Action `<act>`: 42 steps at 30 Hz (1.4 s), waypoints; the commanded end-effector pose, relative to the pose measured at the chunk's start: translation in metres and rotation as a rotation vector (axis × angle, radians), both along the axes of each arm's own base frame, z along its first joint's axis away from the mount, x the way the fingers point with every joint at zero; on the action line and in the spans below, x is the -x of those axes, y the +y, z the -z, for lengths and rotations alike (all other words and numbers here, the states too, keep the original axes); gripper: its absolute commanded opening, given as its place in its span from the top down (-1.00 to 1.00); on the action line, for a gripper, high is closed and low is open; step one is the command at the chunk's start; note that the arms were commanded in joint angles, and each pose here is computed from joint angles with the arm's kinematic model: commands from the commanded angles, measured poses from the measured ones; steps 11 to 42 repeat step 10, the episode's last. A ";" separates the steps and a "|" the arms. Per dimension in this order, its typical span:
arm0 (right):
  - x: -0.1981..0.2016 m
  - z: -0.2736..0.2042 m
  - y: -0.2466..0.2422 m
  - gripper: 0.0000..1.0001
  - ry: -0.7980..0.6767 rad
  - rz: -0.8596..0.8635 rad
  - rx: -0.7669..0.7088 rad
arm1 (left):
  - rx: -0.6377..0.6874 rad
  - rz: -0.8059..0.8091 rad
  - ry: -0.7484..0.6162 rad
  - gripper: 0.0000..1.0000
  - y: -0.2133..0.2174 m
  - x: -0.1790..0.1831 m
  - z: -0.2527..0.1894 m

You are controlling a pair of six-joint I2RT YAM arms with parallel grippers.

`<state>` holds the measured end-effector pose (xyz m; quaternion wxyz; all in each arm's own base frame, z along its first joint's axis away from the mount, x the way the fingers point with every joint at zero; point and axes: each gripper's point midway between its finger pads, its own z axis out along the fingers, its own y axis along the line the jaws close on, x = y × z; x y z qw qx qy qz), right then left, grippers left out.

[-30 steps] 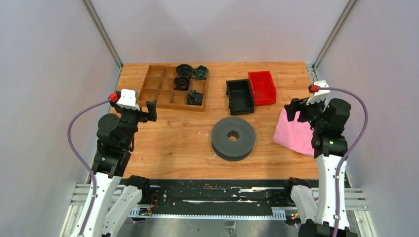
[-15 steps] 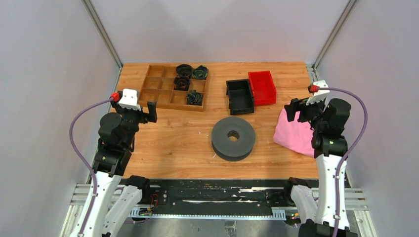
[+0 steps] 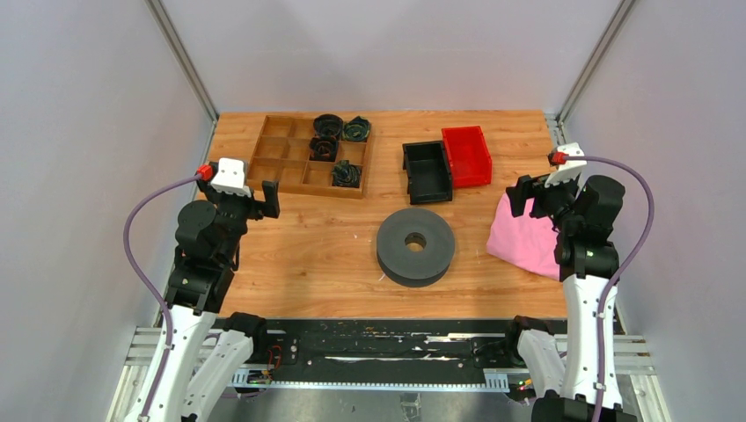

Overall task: Wrap the cables
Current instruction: Reset both arms

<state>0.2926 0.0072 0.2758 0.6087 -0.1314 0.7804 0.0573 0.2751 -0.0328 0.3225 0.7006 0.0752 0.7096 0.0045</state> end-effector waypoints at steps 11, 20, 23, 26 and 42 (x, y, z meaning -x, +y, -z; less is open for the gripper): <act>0.001 -0.009 -0.002 -0.60 -0.028 -0.005 0.020 | 0.001 -0.025 -0.018 -1.00 0.005 0.000 -0.006; 0.001 -0.009 -0.002 -0.60 -0.028 -0.005 0.020 | 0.001 -0.025 -0.018 -1.00 0.005 0.000 -0.006; 0.001 -0.009 -0.002 -0.60 -0.028 -0.005 0.020 | 0.001 -0.025 -0.018 -1.00 0.005 0.000 -0.006; 0.001 -0.009 -0.002 -0.60 -0.028 -0.005 0.020 | 0.001 -0.025 -0.018 -1.00 0.005 0.000 -0.006; 0.001 -0.009 -0.002 -0.60 -0.028 -0.005 0.020 | 0.001 -0.025 -0.018 -1.00 0.005 0.000 -0.006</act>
